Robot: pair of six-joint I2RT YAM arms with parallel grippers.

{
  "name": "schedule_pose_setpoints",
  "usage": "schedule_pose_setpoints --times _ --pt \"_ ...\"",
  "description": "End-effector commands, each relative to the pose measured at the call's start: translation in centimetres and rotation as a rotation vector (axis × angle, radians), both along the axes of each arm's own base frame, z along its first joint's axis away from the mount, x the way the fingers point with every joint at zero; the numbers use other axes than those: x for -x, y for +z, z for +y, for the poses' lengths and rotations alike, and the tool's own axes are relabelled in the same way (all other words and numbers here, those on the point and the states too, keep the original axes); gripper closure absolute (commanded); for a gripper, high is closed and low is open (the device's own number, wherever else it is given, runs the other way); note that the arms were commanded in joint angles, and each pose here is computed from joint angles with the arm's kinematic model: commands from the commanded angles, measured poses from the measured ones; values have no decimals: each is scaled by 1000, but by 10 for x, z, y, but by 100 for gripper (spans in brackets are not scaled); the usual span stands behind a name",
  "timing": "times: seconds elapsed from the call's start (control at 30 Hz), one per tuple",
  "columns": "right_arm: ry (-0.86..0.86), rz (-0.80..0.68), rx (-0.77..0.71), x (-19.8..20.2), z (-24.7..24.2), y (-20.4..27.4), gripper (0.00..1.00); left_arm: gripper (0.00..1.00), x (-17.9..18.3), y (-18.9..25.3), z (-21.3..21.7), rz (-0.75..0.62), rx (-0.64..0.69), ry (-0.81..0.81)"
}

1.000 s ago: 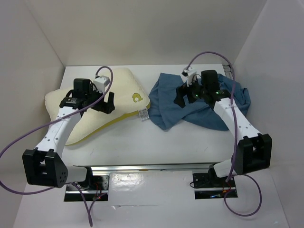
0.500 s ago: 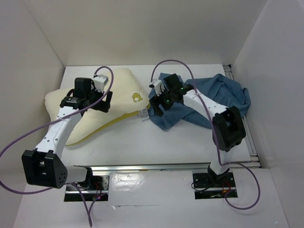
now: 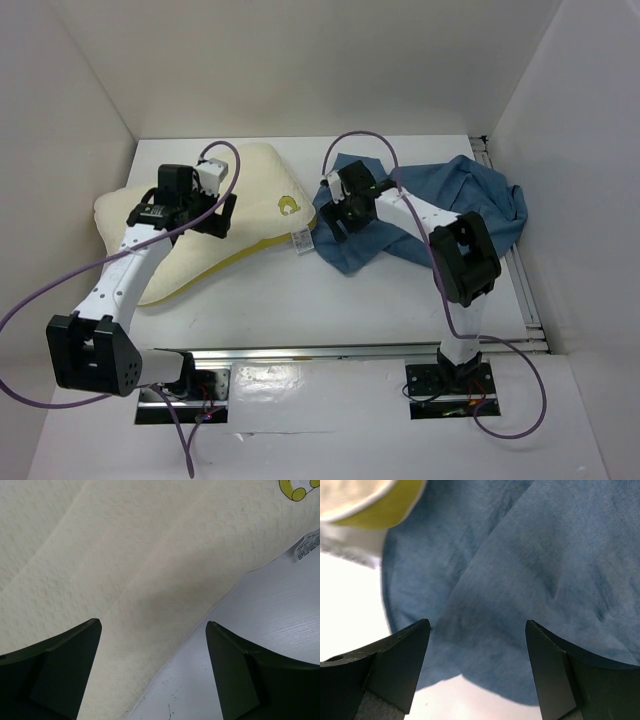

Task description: Put the pillow into the pillowcase

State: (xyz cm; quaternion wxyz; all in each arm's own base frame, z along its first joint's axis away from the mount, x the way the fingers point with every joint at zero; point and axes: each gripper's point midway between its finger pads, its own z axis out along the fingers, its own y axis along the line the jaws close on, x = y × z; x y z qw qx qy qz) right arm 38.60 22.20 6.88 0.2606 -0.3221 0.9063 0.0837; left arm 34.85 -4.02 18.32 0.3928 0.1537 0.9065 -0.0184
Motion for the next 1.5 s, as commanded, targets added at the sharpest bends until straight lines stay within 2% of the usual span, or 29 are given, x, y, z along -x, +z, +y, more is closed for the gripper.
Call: schedule_pose_setpoints --times 0.0,0.03,0.13,0.23,0.27,0.3,0.37,0.43,0.53,0.57,0.7,0.8,1.07,1.2,1.33,1.47 --pt "-47 -30 22 -20 0 -3 16 0 -8 8 -1 -31 1 -4" --pt "-58 17 31 -16 -4 -15 16 0 -8 8 -1 -32 -6 -10" --pt "-61 28 21 -17 -1 -19 17 0 -9 5 -1 -23 -6 -10" --pt "-70 18 15 -24 -2 -18 25 0 -9 5 -1 -23 -6 -10" --pt "-75 13 21 -27 -2 -19 29 0 -9 2 -1 -14 -7 -10" --pt "-75 13 21 -27 -2 -19 42 0 -9 2 -1 -14 -7 -10" --pt "-103 9 3 -35 -9 -15 56 0 -9 2 -1 -14 -7 -10" --pt "-107 6 -9 -38 -11 -11 66 0 -9 2 -1 -14 -7 -10" --pt "-126 -14 -33 -46 -23 1 63 0 -8 -6 -3 6 -2 -18" --pt "-111 -20 -42 -46 -22 6 56 0 -8 -6 -3 6 -2 -18" --pt "-80 -34 -115 -46 -25 29 42 0 -9 -15 -4 27 3 -24" --pt "-53 -11 -147 -42 -22 29 35 0 -13 -13 -5 16 4 -24" --pt "-16 37 -234 -47 5 32 35 0 -17 -20 -7 38 9 -31" --pt "-25 66 -214 -47 3 18 39 0 -19 -16 -5 28 3 -24" --pt "-54 139 -129 -44 -8 -14 41 0 -19 -11 -3 17 -9 -24" --pt "-41 151 -164 -42 -10 -14 41 0 -17 -14 -3 26 -10 -24"
